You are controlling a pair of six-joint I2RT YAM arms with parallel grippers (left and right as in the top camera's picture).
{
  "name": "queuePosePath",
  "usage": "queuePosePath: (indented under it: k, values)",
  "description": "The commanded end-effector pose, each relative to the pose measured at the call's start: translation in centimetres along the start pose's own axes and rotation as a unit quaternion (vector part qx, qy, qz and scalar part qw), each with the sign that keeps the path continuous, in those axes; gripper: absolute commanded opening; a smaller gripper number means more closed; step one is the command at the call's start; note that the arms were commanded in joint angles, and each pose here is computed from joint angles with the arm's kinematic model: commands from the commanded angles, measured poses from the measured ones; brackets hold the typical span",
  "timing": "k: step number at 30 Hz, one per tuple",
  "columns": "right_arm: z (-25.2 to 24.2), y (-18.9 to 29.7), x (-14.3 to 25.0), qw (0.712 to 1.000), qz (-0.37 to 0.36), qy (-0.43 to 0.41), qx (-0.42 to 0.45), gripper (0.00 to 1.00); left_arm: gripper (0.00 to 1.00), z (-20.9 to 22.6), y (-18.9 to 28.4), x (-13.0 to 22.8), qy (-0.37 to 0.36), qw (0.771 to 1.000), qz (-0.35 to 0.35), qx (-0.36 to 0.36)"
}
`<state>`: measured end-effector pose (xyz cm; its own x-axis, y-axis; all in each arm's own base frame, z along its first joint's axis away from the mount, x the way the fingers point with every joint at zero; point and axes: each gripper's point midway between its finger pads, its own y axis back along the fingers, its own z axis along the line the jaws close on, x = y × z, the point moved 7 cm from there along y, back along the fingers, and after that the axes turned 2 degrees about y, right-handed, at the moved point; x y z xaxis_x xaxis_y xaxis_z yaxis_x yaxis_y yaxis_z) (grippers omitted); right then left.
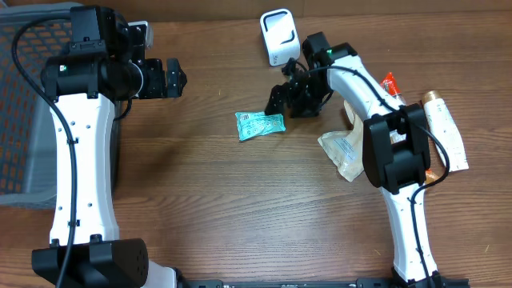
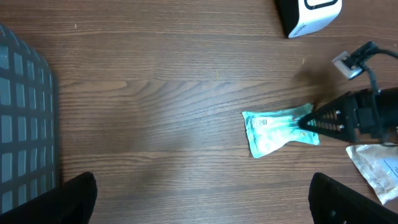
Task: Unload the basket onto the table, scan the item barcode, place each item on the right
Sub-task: 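Lift the teal wipes pack with right gripper toward the scanner, then hold the teal wipes pack label up to the white scanner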
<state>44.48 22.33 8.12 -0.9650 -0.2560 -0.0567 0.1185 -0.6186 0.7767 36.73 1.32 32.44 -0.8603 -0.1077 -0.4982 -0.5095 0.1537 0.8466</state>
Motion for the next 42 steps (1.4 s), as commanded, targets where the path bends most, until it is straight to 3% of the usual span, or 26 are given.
queuePosePath:
  k: [1, 5, 8, 10, 12, 18, 23, 32, 42]
  values:
    - [1.4, -2.6, 1.3, 0.999, 0.013, -0.018, -0.026, 0.81, 1.0, -0.3, 0.4, -0.4, -0.002, 1.0, -0.009, 0.001]
    - [1.4, -5.4, 1.8, 0.999, 0.006, -0.041, -0.03, 0.57, 1.0, -0.3, 0.4, -0.4, -0.002, 1.0, -0.009, 0.001]
    - [1.5, -5.7, 2.0, 0.999, 0.008, -0.042, -0.031, 0.26, 1.0, -0.3, 0.4, -0.4, -0.002, 1.0, -0.009, 0.001]
    - [1.6, -5.7, 2.0, 0.999, 0.008, -0.042, -0.033, 0.13, 1.0, -0.3, 0.4, -0.4, -0.002, 1.0, -0.009, 0.001]
    - [1.6, -5.3, 1.9, 0.998, 0.008, -0.045, -0.049, 0.08, 1.0, -0.3, 0.4, -0.4, -0.002, 1.0, -0.009, 0.001]
    - [2.4, -0.7, 0.3, 0.989, -0.022, -0.041, -0.141, 0.04, 0.99, -0.3, 0.4, -0.4, -0.002, 1.0, -0.009, 0.001]
    - [5.5, 6.0, -0.6, 0.985, -0.085, 0.025, -0.145, 0.04, 1.0, -0.3, 0.4, -0.4, -0.002, 1.0, -0.009, 0.001]
    - [13.7, 18.3, 3.1, 0.958, -0.189, 0.163, -0.14, 0.04, 1.0, -0.3, 0.4, -0.4, -0.002, 1.0, -0.009, 0.001]
    - [15.9, 23.2, 6.3, 0.95, -0.252, 0.181, -0.046, 0.04, 1.0, -0.3, 0.4, -0.4, -0.002, 1.0, -0.009, 0.001]
